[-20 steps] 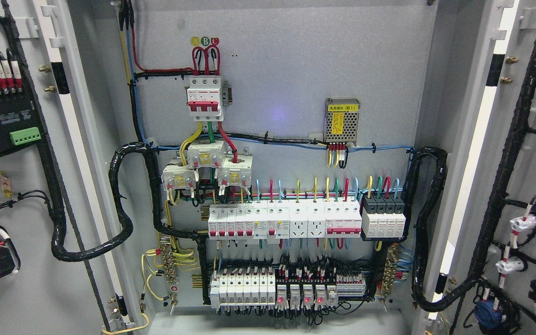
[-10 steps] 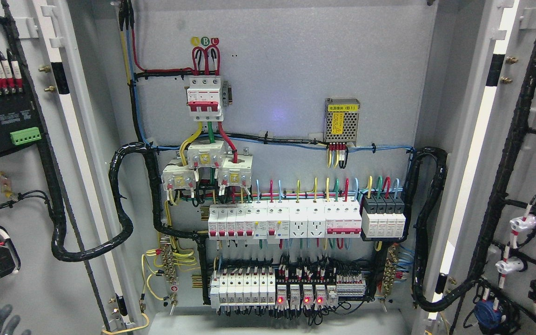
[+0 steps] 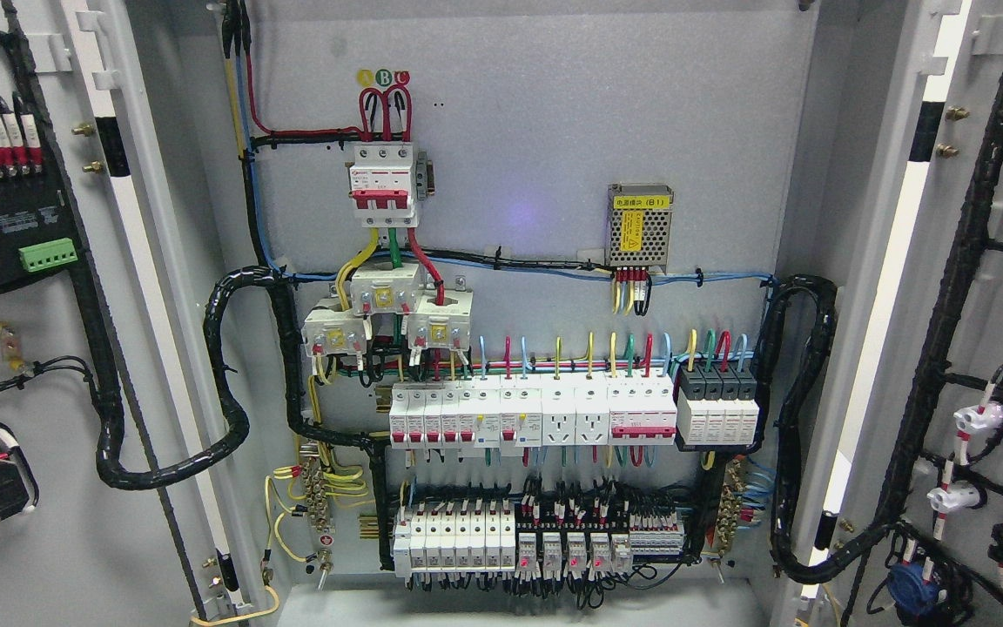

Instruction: Open door with both hands

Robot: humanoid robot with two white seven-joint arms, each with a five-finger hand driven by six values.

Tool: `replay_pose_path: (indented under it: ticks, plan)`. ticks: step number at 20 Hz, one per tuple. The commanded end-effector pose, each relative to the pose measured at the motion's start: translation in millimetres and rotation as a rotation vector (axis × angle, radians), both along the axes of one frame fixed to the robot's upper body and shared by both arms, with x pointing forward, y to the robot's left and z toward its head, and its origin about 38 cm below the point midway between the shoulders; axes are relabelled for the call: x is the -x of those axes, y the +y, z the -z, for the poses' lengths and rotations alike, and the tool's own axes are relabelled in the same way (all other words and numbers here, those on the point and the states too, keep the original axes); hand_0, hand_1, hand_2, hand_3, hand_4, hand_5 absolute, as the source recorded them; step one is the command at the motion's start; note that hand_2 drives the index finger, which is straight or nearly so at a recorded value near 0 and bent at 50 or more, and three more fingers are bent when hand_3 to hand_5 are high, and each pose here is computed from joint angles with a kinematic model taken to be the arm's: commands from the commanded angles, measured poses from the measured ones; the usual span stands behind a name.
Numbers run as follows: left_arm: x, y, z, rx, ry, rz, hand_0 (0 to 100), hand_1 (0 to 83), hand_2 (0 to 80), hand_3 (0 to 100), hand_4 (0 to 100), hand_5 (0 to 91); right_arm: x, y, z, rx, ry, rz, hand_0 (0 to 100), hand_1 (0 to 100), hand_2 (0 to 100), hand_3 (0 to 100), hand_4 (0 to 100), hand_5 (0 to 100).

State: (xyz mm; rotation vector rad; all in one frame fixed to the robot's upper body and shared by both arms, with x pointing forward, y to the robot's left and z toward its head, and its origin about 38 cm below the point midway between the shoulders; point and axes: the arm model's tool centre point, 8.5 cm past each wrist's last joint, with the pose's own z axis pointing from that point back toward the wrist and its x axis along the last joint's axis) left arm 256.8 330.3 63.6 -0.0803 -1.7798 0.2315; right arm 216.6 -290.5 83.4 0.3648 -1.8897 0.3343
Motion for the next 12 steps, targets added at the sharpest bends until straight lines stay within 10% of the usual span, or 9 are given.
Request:
replay_pose_path:
  ticks: [1,12]
  plan:
    - [44.7,-27.7,115.7,0.029,0.344,-0.009,0,0.0,0.0,0,0,0.0,33.9,16.0,130.0,0.007,0.376,0.037,19,0,0,0,0,0]
    - [115.0,-26.6,221.8,0.015,0.744,-0.027,0,0.0,0.0,0,0,0.0,90.3,32.6,263.5,0.032,0.823,0.171,19,0,0,0,0,0]
